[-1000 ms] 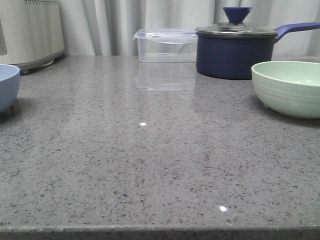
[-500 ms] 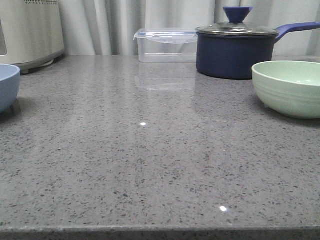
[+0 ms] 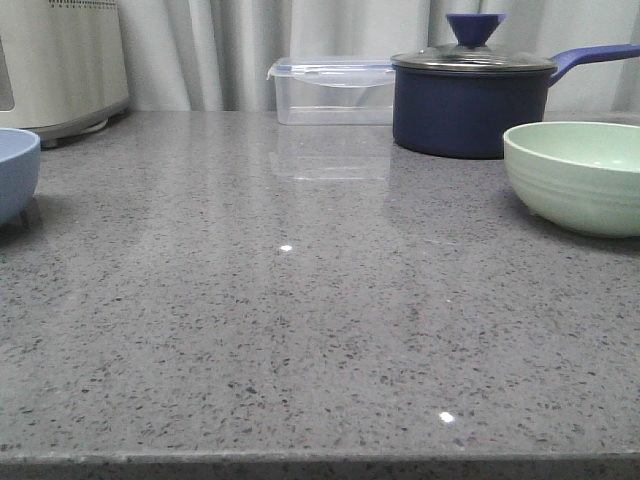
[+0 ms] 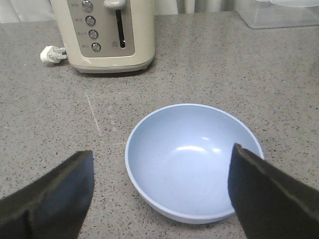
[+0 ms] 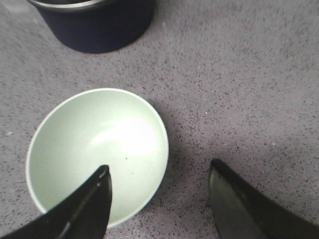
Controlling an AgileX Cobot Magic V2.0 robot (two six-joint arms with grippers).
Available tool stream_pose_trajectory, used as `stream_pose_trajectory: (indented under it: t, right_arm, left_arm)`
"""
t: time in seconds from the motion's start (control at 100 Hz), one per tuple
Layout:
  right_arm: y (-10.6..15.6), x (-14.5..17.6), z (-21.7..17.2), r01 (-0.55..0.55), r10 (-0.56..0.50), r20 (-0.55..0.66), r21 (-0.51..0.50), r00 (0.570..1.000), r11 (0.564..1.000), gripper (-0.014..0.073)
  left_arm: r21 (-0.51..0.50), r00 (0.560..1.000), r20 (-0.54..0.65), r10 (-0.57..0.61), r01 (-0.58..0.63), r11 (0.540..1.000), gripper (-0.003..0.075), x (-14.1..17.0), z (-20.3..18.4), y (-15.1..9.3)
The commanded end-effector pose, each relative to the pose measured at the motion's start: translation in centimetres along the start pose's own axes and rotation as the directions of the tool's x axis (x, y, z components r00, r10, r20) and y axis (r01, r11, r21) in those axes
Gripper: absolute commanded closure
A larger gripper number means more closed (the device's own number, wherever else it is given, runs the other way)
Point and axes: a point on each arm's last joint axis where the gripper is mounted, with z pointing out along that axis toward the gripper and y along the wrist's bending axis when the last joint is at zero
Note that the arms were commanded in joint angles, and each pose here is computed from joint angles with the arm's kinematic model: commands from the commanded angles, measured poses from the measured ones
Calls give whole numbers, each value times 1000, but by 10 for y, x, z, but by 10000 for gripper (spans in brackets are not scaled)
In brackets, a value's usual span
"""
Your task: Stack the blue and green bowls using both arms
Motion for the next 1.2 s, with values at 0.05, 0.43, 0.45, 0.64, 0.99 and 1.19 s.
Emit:
stream_pose_trajectory:
  t: [0.05,0.43,0.45,0.64,0.99,1.19]
  right_arm:
    - [6,-31,18,10,-9,-31,5,999,1000,153]
    - [9,-46,91,15,-1,-271,48,962,999,153]
    - [8,-45,94,15,-1,-282,50,960,999,153]
    - [7,-39,115,18,3,-338,61,941,998,153]
    - [7,-37,121,19,5,-358,64,934,998,241]
    - [7,-37,120,20,5,-364,65,931,998,515]
  left_arm:
    - [2,996,86,-18,18,1000,175,-16,-4,0]
    - [2,996,84,-18,18,1000,175,-16,-4,0]
    - [2,996,84,-18,18,1000,175,-16,-4,0]
    - [2,996,84,-18,18,1000,175,-16,-4,0]
    - [2,996,84,-18,18,1000,175,-16,-4,0]
    - [2,996,84,-18,18,1000,175,-16,-4,0]
